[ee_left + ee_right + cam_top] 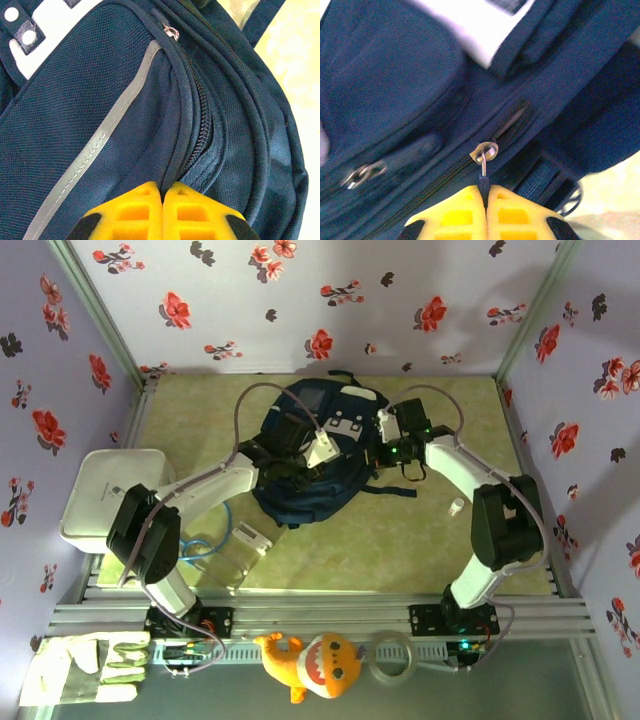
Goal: Pack books, pencil case, and school supplies into a backpack
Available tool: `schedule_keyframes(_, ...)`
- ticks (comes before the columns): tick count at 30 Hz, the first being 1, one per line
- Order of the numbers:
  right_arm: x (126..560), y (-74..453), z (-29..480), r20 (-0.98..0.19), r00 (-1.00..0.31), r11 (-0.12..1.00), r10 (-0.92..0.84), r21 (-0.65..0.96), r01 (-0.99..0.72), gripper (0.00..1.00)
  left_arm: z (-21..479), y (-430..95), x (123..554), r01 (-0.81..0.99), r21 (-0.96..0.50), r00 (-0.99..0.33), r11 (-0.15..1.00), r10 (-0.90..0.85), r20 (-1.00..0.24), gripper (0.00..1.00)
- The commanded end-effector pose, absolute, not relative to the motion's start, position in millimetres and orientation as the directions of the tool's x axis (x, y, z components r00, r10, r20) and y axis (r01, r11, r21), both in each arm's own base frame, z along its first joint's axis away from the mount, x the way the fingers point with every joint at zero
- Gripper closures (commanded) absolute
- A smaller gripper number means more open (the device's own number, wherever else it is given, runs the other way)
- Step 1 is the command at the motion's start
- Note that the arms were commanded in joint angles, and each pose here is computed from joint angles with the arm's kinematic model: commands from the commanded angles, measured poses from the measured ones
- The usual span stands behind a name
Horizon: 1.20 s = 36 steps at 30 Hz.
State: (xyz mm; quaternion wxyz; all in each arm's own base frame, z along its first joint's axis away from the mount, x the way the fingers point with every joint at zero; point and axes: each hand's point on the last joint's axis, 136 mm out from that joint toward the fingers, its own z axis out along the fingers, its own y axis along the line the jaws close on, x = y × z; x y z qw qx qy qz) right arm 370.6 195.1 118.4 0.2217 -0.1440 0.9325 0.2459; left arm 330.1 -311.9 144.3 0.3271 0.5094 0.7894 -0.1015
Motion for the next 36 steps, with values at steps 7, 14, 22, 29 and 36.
schedule_keyframes(7, 310.7, 229.5, 141.4, -0.509, -0.841, 0.763, -0.184, 0.465, -0.449, 1.00, 163.8, -338.9, 366.3, 0.814, 0.108, -0.341, 0.571, 0.619, -0.707, 1.00)
schedule_keyframes(14, 294.2, 257.2, 137.2, -0.538, -0.832, 0.727, -0.133, 0.518, -0.451, 1.00, 160.1, -364.5, 383.6, 0.796, 0.009, -0.405, 0.605, 0.544, -0.734, 1.00)
schedule_keyframes(22, 308.1, 266.1, 123.8, -0.560, -0.828, 0.740, -0.014, 0.552, -0.386, 1.00, 175.2, -381.7, 392.4, 0.793, -0.068, -0.421, 0.606, 0.463, -0.780, 1.00)
schedule_keyframes(29, 330.3, 212.2, 162.4, -0.618, -0.737, 0.759, 0.276, 0.610, -0.228, 0.66, 190.5, -366.9, 382.4, 0.796, -0.065, -0.393, 0.602, 0.431, -0.812, 1.00)
schedule_keyframes(36, 341.8, 184.4, 187.7, -0.513, -0.702, 0.670, 0.494, 0.739, -0.069, 0.36, 212.2, -361.4, 369.3, 0.819, -0.046, -0.330, 0.572, 0.404, -0.853, 1.00)
